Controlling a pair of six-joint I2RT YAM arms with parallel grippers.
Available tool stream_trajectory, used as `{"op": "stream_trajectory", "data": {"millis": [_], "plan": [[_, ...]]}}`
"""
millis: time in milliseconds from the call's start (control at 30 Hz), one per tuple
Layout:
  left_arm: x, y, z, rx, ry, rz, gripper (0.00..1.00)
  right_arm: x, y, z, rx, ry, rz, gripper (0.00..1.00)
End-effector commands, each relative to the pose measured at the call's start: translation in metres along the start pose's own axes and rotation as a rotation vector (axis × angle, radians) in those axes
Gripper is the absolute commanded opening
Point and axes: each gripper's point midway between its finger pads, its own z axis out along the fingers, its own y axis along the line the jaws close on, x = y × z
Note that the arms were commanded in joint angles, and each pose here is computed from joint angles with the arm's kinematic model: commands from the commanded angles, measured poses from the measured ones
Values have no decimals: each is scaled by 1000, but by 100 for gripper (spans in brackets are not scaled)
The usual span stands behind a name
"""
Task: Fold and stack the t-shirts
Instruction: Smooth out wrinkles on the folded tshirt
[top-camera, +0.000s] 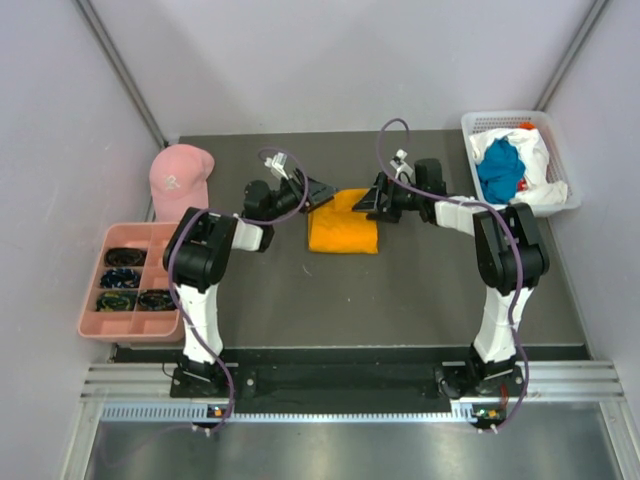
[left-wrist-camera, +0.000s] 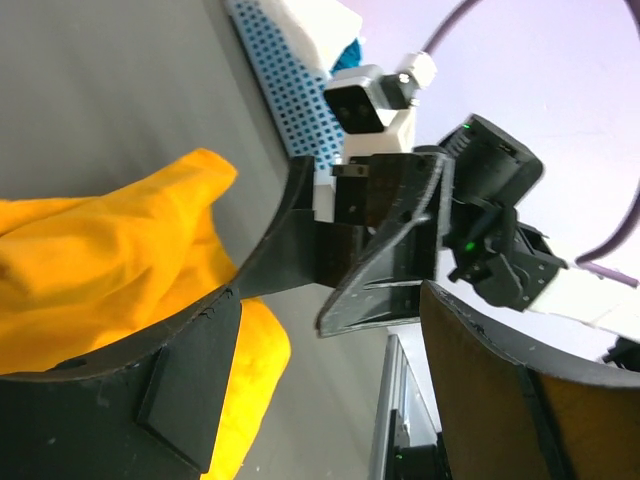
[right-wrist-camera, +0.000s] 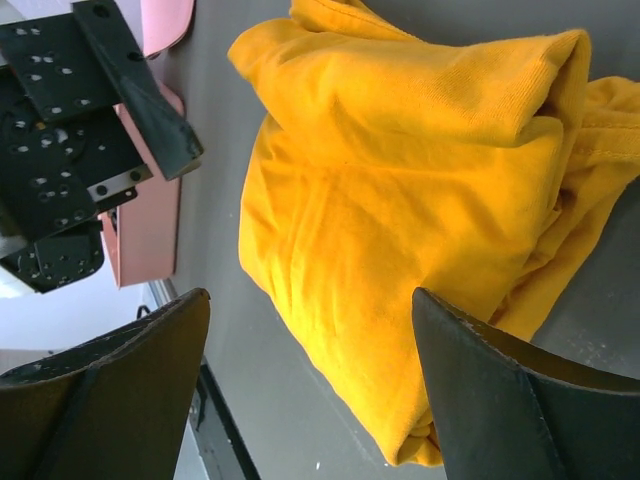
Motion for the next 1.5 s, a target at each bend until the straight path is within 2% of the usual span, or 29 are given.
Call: {"op": "stream_trajectory", "data": {"millis": [0,267,533,633,833,1133,1267,1467], "plan": [[-7,-36,11,123,7,85,77,-7,3,1,-13,-18,-54,82],[14,-6,33,57,82,70,77,-3,-10,4,25,-15,-38,83],[31,54,36,-171,129,107,77,-3,-12,5,30,-16,-39,84],[29,79,37,-265,129,132,78,-1,-14,6,31,-12,-36,84],[12,103,45,-375,91,199,80,3,-18,6,35,-5,-28,85],[-6,82,63,-302,54,208,80,9,-23,6,46,2,-26,86],[-8,58,61,-246,38,203,80,10,-20,0,54,0,-36,86],[-32,5,57,-190,-17,268,85,2,1,-16,68,-28,-86,86]]}}
